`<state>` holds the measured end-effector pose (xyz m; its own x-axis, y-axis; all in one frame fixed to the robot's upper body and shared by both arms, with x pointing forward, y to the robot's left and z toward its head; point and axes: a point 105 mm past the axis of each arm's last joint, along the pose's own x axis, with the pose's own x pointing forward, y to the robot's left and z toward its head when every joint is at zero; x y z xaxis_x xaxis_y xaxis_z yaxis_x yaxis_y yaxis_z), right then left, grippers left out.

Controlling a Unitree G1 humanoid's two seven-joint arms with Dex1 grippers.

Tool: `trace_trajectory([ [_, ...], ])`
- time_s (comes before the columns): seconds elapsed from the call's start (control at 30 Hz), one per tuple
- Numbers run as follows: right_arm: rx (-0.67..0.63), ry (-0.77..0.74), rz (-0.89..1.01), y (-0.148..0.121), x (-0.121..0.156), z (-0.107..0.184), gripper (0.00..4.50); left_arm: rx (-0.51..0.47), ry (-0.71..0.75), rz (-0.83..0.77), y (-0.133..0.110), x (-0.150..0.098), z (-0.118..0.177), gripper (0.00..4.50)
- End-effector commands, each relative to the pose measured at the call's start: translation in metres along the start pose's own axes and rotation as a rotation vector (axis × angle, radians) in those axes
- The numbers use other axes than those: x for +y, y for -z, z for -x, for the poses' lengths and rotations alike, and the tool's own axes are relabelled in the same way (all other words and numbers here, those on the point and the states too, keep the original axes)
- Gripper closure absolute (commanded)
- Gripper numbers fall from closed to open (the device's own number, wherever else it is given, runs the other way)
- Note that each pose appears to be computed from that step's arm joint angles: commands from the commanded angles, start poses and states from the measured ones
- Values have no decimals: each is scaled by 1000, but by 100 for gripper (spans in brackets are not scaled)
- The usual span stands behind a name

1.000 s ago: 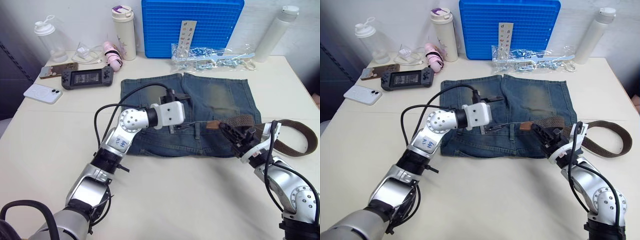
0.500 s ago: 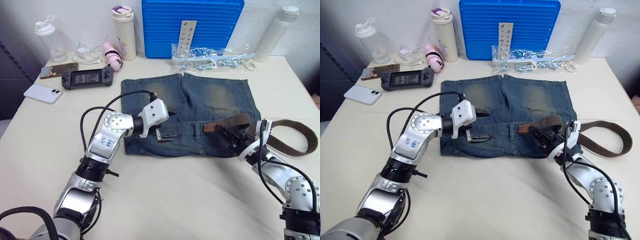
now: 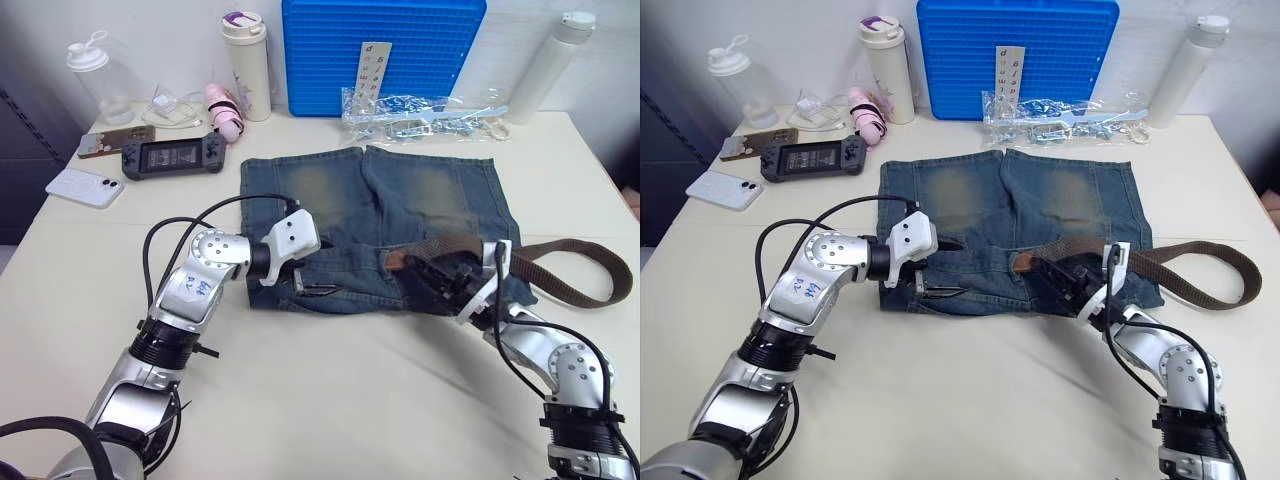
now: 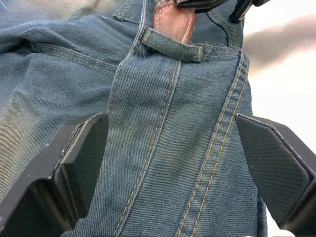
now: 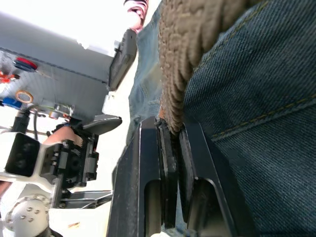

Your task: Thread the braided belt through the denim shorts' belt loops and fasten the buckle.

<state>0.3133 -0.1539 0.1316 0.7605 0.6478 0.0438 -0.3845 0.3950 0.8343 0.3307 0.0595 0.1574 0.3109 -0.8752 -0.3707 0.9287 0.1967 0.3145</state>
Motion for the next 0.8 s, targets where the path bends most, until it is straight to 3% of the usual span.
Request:
trace_trajectory([
  [0.03, 11, 21, 116, 0, -6, -12, 450, -19, 20, -66, -8, -5, -3, 5],
  [0.27, -25, 96, 298, -17, -24, -12, 450, -57, 11, -109, -17, -4, -8, 5],
  [0.47, 91, -60, 114, 10, -2, -11, 450, -49, -66, -213, -16, 4, -18, 5],
  [0.8, 102, 17, -155, 36, -4, -33, 450, -139, -164, -408, -28, 4, -57, 5],
])
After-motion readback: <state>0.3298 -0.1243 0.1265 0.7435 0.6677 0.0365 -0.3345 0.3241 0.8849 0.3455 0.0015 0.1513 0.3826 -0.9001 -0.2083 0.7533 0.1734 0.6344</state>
